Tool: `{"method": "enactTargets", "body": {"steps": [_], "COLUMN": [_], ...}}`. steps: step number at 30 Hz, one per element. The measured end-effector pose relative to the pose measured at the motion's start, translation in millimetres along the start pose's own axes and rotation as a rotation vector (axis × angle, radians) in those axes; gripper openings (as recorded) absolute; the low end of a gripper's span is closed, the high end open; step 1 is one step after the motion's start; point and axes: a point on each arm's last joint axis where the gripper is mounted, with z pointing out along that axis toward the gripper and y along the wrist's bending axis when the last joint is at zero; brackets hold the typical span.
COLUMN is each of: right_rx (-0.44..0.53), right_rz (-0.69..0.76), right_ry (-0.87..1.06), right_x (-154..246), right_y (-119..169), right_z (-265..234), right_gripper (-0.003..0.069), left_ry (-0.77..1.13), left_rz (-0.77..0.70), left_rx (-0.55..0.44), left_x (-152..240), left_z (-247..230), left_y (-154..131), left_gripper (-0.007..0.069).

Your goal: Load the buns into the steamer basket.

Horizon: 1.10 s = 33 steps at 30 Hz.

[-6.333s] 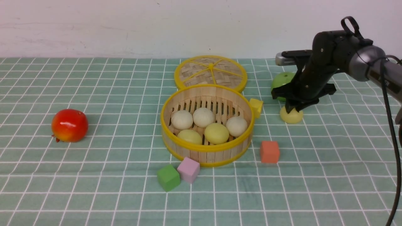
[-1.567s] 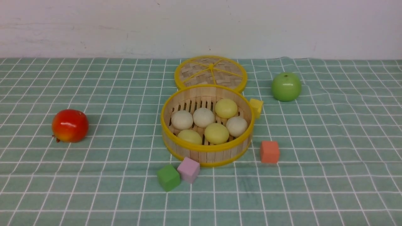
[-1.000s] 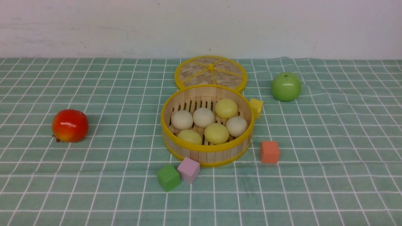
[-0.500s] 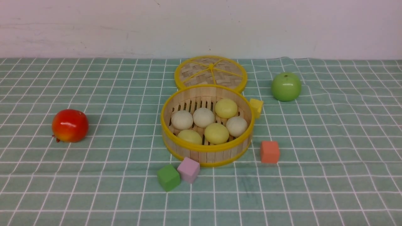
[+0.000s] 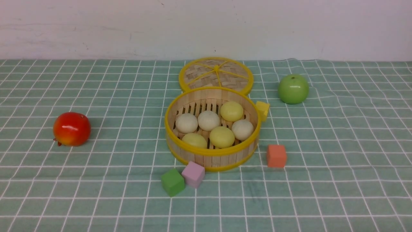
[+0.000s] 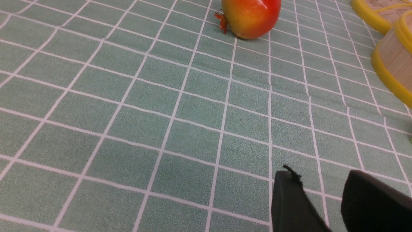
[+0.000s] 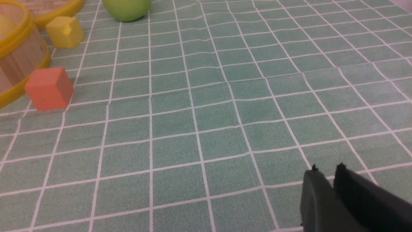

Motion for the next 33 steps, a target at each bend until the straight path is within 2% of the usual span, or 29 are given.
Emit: {"method": "enactTargets", "body": {"steps": [33], "right_rx": [0.000], "right_rz": [0.000], "right_ry": [0.000], "right_x": [0.0], "right_y": [0.0], "right_z": [0.0], "right_gripper": [0.0116], "left_ry": [0.001], "left_rz": [0.000], "left_rx": [0.000], "left_x": [0.1], "left_z": [0.0], "left_y": [0.0], "left_gripper": [0.0238]}}
